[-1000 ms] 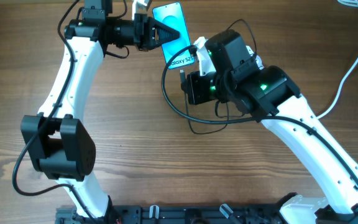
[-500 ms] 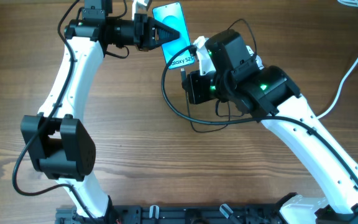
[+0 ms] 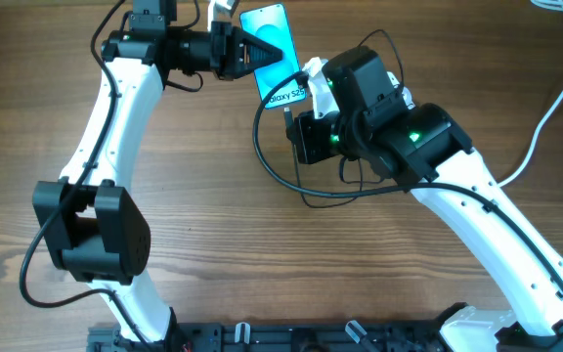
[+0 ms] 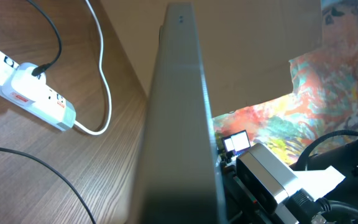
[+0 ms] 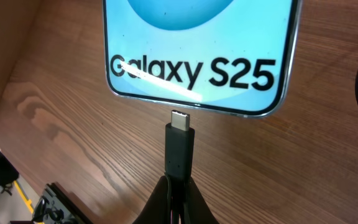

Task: Plug charger to phone and switch on socket
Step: 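Carry the plug up to the phone's bottom port, then push the USB-C plug into the phone's port with the right gripper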

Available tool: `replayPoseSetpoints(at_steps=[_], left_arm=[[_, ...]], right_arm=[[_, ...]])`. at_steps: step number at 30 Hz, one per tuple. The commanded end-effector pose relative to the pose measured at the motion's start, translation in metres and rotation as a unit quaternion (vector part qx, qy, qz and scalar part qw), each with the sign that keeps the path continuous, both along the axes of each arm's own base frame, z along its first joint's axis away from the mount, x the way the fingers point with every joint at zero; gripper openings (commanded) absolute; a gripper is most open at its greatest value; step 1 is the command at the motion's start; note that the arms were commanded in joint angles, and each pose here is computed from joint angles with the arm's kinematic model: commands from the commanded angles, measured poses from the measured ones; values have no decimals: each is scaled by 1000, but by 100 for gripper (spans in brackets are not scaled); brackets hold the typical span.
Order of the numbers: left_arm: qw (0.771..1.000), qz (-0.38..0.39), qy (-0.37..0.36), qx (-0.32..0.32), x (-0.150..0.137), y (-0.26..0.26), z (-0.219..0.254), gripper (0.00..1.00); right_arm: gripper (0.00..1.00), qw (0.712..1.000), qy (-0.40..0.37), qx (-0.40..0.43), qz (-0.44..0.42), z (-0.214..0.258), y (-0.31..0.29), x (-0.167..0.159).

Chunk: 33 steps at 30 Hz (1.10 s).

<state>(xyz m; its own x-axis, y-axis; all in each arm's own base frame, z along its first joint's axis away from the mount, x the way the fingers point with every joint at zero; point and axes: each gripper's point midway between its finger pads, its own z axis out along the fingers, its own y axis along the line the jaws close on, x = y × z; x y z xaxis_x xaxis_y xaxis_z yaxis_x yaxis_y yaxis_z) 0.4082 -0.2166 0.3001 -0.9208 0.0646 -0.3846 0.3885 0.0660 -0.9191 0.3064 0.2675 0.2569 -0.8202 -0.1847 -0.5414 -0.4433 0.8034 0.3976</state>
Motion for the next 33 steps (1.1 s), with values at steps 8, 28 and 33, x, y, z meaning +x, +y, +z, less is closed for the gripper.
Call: replayPoseSetpoints(at_steps=[8, 28, 33], left_arm=[[999, -14, -36, -16, -10, 0, 20, 4], [999, -23, -38, -19, -14, -6, 21, 4], [999, -24, -40, -19, -14, -6, 21, 4]], right_arm=[[4, 1000, -18, -1, 6, 7, -1, 2], [4, 999, -32, -15, 2, 8, -6, 6], [4, 999, -41, -15, -1, 18, -7, 7]])
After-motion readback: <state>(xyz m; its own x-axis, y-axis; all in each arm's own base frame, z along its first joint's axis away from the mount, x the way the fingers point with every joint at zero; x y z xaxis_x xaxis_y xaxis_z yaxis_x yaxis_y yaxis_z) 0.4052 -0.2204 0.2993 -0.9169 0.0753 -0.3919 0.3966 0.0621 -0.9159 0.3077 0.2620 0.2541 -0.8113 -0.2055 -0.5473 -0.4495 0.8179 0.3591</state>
